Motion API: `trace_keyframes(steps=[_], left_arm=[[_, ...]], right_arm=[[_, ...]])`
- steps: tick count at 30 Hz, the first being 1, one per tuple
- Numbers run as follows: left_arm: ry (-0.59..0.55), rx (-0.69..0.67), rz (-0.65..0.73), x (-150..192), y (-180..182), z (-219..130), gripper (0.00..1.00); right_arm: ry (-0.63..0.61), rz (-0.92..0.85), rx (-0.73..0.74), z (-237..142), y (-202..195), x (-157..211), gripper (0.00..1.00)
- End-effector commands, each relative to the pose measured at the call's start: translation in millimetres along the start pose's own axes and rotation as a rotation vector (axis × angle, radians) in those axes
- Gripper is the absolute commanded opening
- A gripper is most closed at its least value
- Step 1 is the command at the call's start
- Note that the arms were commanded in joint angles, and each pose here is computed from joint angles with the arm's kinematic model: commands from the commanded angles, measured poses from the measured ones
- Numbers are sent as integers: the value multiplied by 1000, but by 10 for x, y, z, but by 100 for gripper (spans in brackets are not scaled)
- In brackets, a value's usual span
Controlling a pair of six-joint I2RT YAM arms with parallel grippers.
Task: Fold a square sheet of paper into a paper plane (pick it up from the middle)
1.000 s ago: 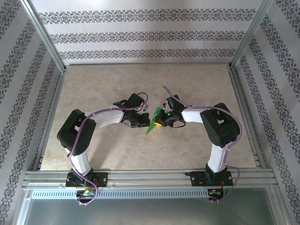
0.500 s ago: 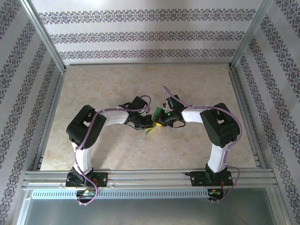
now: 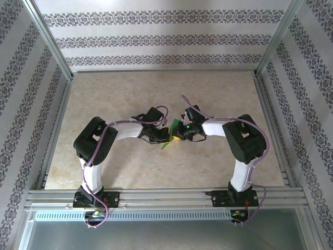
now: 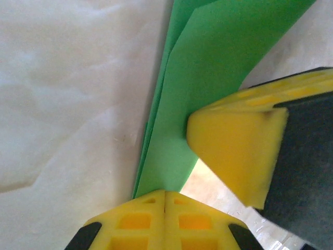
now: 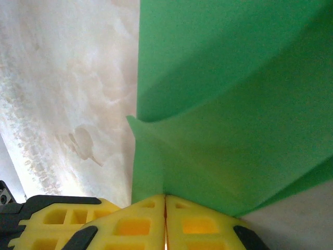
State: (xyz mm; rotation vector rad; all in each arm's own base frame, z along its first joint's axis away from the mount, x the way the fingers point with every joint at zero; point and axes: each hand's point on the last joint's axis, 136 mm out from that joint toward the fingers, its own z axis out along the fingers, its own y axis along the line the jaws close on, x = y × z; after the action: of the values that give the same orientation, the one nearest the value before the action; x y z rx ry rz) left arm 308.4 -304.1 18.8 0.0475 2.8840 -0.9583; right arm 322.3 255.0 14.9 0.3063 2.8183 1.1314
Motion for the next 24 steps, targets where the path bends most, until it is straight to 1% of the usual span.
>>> trace_keyframes(steps=[1, 7, 11, 17, 22, 24], left_arm=[[111, -178, -56, 352, 505, 125, 0], [125, -196, -62, 391, 559, 143, 0], [133, -197, -63, 401, 563, 150, 0], [142, -197, -60, 415, 562, 147, 0], [143, -197, -58, 411, 555, 143, 0], [143, -197, -56, 408, 551, 140, 0]], right_arm=[[-63, -6, 65, -127, -190, -161, 11], [-112, -25, 86, -236, -267, -403, 11], [-123, -25, 102, -262, -351, -528, 11], [-165, -58, 125, -384, -369, -750, 11], [-174, -62, 132, -454, -431, -917, 11], [-190, -73, 123, -526, -380, -962, 11]])
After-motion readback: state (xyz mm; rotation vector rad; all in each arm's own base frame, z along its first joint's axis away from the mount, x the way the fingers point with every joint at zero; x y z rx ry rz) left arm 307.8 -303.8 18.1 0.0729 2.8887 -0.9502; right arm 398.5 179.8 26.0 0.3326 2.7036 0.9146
